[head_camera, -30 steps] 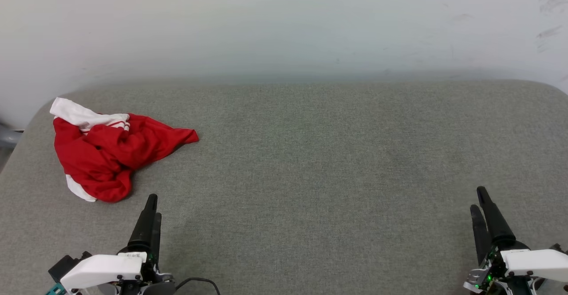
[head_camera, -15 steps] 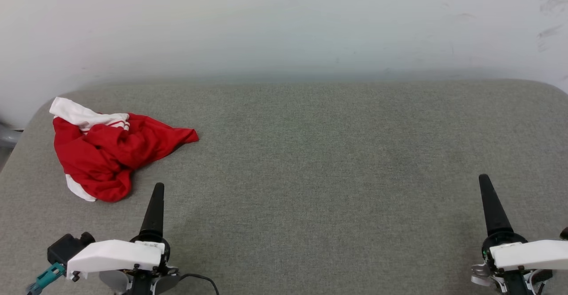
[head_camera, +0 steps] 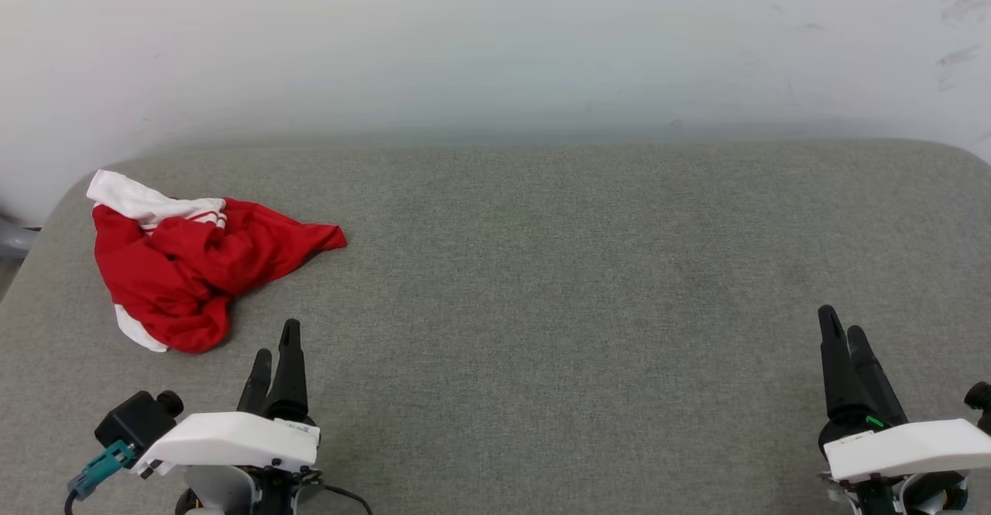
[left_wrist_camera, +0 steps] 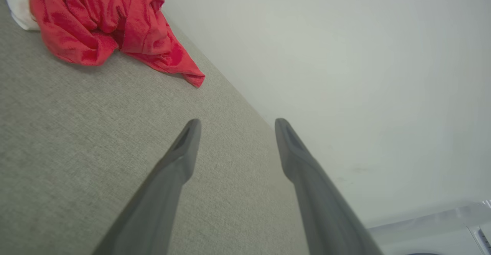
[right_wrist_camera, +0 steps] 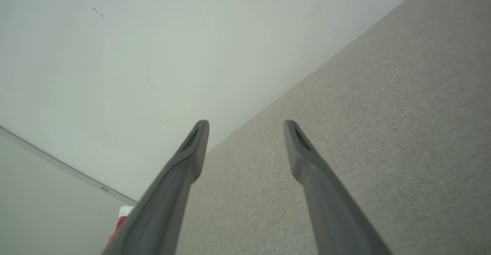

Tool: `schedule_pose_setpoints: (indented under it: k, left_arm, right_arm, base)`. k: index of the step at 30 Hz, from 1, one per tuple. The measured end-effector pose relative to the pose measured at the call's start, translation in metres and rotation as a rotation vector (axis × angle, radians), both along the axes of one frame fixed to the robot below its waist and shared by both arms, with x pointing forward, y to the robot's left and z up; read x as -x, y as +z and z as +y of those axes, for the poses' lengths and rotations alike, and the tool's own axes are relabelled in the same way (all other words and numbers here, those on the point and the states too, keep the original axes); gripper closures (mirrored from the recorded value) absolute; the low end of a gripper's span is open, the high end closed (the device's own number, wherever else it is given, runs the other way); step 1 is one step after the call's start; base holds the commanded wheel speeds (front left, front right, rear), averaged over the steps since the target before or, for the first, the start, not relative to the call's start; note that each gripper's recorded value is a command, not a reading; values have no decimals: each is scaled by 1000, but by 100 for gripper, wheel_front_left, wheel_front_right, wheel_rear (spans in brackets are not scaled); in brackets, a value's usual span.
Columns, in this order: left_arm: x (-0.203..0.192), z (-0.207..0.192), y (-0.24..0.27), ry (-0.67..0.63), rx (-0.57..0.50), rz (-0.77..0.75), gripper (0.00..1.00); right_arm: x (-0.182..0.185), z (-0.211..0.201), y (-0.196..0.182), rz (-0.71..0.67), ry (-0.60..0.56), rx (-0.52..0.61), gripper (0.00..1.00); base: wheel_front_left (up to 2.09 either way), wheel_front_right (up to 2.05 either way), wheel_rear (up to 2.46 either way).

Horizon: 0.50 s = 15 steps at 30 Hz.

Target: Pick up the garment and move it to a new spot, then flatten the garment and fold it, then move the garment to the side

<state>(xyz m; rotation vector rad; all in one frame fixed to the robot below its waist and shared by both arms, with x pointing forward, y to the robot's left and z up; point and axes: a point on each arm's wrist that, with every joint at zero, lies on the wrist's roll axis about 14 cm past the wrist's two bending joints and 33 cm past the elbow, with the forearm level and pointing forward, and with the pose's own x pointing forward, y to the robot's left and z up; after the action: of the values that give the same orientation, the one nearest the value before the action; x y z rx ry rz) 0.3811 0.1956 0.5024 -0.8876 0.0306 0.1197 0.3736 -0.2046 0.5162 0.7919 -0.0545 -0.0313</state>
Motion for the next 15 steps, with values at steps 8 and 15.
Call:
schedule_pose_setpoints:
  k: [8, 15]
  left_arm:
    - [1, -2, 1, 4, -142, 5, 0]
    - [3, -1, 4, 15, -243, -3, 0]
  right_arm:
    - [2, 4, -4, 11, 6, 124, 0]
    - [4, 5, -7, 15, 7, 215, 0]
  base:
    - [0, 0, 0]
    - [0, 0, 0]
